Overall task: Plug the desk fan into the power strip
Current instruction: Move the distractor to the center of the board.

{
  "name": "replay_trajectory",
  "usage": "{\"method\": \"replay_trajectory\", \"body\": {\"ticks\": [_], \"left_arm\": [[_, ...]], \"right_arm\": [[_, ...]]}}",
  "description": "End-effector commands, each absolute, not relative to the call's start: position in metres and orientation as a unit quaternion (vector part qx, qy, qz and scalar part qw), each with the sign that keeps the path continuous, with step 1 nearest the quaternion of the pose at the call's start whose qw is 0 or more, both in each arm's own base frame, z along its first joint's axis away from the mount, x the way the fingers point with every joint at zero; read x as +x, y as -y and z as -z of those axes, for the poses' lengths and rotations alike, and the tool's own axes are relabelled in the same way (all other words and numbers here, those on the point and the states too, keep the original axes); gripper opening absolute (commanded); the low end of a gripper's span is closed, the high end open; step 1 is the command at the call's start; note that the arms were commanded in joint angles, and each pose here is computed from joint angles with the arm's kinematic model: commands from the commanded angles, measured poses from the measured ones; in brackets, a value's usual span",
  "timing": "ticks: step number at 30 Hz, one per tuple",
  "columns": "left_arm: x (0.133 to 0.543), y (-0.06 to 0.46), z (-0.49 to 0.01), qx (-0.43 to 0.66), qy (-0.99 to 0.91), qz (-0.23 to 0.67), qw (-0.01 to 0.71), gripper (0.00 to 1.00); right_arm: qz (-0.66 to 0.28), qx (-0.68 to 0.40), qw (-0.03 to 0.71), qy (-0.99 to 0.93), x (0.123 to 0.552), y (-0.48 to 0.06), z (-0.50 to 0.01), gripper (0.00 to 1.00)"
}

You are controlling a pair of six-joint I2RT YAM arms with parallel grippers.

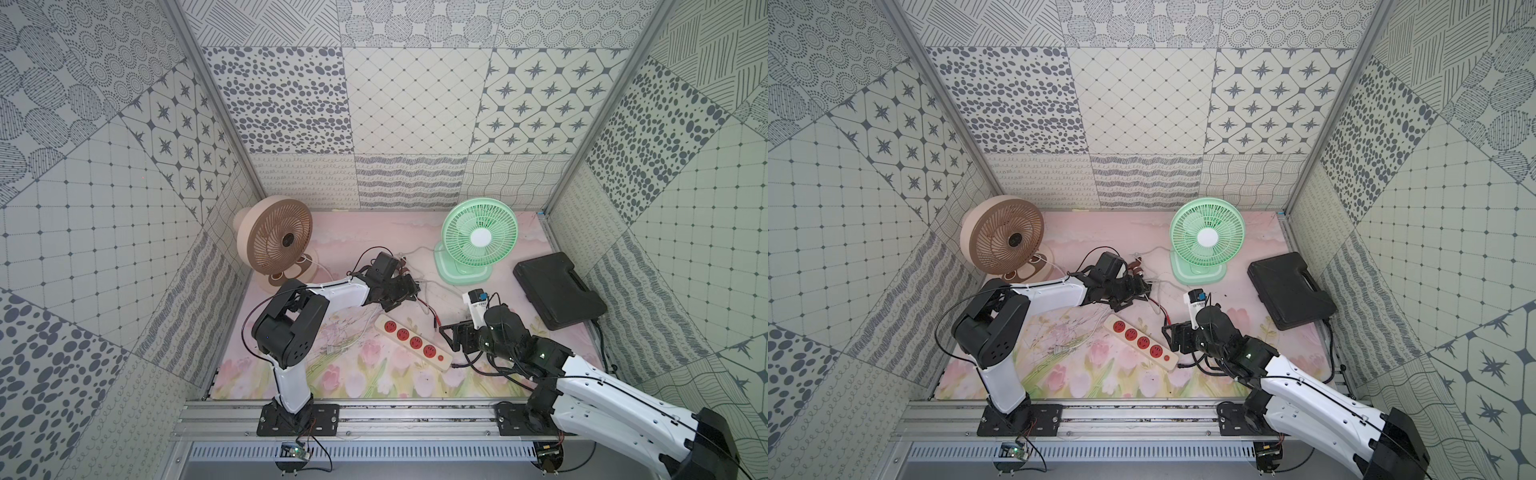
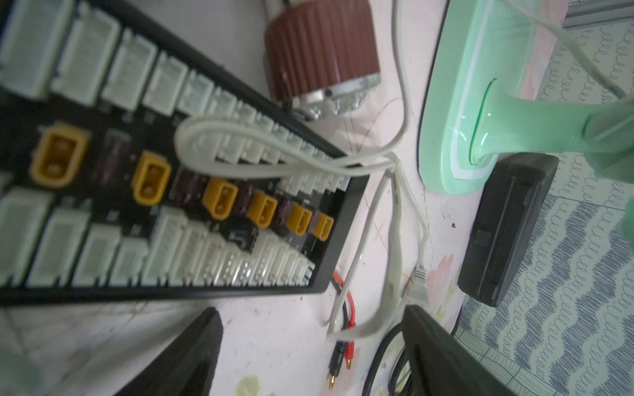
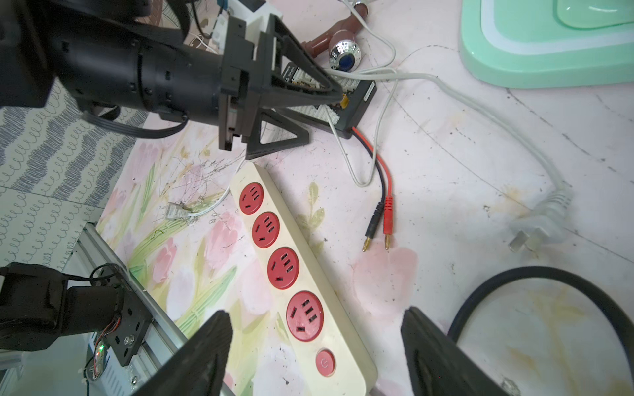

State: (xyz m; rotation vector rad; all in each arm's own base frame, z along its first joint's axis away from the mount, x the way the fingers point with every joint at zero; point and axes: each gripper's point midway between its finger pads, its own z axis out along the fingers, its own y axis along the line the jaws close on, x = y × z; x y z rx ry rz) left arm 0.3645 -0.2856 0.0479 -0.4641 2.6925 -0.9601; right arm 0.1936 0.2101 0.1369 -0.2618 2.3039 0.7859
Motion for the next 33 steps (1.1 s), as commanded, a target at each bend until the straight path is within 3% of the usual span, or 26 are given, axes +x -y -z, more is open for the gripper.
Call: {"method": "replay_trajectory", "body": {"ticks": [1,14,21,26,33], "left_arm": [[0.399,0.286,-0.043,-0.159,-0.926,0.303,0.161,0.87],[0.506,0.29,-0.027,-0.126,-0.94,0.247,0.201,0.88],[0.558,0.284,-0.048,-0.106,-0.936,0.252,0.222,0.88],[0.552,0.298,-0.101,-0.081,-0.918,0.304,0.24,0.89],[0.5,0.298,-0.159,-0.056,-0.903,0.349,0.247,0.94]], "right_arm": [[-0.316,-0.098,0.334,-0.883,0.188,-0.209,-0.136,0.82],[-0.317,-0.079,0.327,-0.887,0.176,-0.191,-0.129,0.83],[-0.316,-0.076,0.318,-0.89,0.172,-0.188,-0.127,0.83],[-0.307,-0.081,0.316,-0.894,0.173,-0.187,-0.126,0.84],[-0.292,-0.095,0.311,-0.899,0.18,-0.193,-0.129,0.88]]}}
